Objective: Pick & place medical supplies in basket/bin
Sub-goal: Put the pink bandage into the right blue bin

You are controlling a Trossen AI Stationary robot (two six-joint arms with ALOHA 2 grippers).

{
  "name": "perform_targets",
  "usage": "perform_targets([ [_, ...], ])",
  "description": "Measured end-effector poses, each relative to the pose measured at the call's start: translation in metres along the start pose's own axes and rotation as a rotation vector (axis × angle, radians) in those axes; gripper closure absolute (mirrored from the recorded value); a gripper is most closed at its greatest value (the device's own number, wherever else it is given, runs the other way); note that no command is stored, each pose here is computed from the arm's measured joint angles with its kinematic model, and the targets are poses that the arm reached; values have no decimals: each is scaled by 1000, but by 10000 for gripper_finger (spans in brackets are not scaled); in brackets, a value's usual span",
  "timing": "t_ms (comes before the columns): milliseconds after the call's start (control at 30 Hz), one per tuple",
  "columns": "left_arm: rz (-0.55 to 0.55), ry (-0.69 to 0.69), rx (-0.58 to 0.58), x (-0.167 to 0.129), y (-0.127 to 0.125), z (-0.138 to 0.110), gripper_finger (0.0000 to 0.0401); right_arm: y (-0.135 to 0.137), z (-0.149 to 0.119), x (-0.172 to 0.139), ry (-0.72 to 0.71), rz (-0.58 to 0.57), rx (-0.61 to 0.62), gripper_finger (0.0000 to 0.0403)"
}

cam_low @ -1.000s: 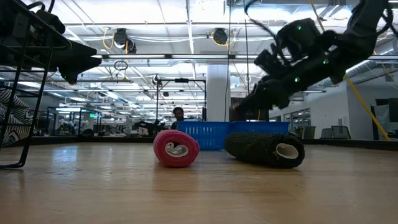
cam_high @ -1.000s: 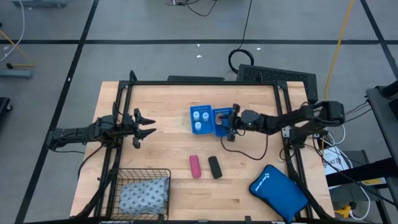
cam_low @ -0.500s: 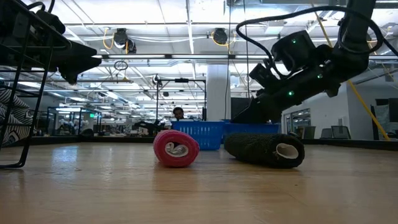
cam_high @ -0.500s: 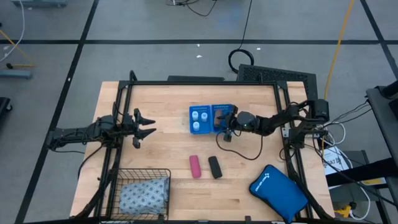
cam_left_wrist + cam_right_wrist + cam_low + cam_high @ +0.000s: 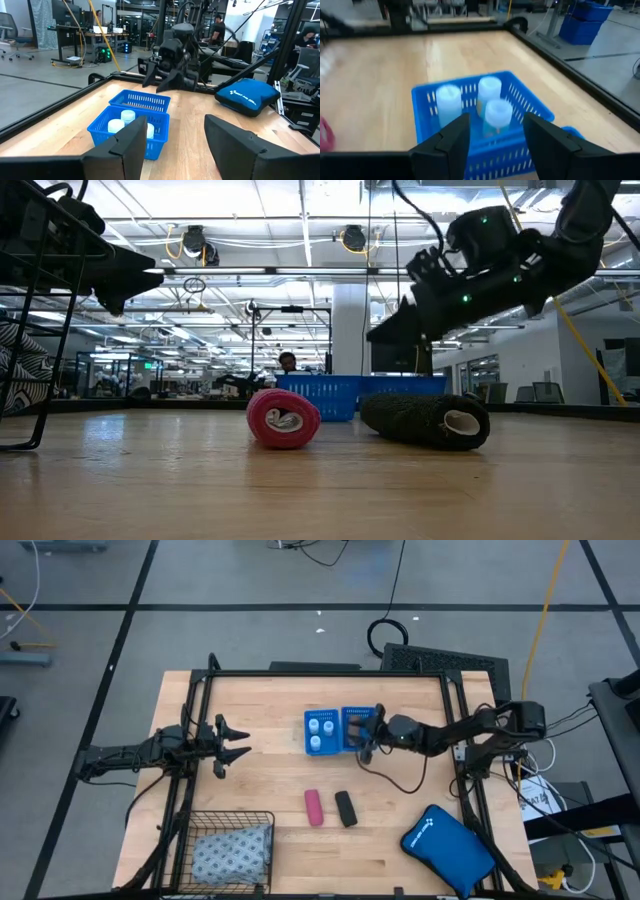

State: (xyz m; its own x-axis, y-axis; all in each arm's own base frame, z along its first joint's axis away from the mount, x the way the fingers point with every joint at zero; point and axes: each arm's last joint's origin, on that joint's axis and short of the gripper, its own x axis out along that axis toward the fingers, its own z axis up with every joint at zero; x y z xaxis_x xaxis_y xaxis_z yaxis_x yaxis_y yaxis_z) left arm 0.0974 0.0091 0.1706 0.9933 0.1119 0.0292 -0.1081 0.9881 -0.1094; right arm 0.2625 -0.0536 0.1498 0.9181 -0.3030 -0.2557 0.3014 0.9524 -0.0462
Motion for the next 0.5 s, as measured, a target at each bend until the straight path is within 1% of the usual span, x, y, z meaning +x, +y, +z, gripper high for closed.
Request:
perform_targets([
  [133,0,0,0,0,0,0,206,-1,15,-9,-58,2,54,231],
  [300,0,0,0,0,0,0,218,1,32,-24,-87,19,92,229],
  [400,0,0,0,0,0,0,224,11,42,-36,-106,68,84,212],
  [500,0,0,0,0,0,0,228,28,52,-50,-158,150,95,185],
])
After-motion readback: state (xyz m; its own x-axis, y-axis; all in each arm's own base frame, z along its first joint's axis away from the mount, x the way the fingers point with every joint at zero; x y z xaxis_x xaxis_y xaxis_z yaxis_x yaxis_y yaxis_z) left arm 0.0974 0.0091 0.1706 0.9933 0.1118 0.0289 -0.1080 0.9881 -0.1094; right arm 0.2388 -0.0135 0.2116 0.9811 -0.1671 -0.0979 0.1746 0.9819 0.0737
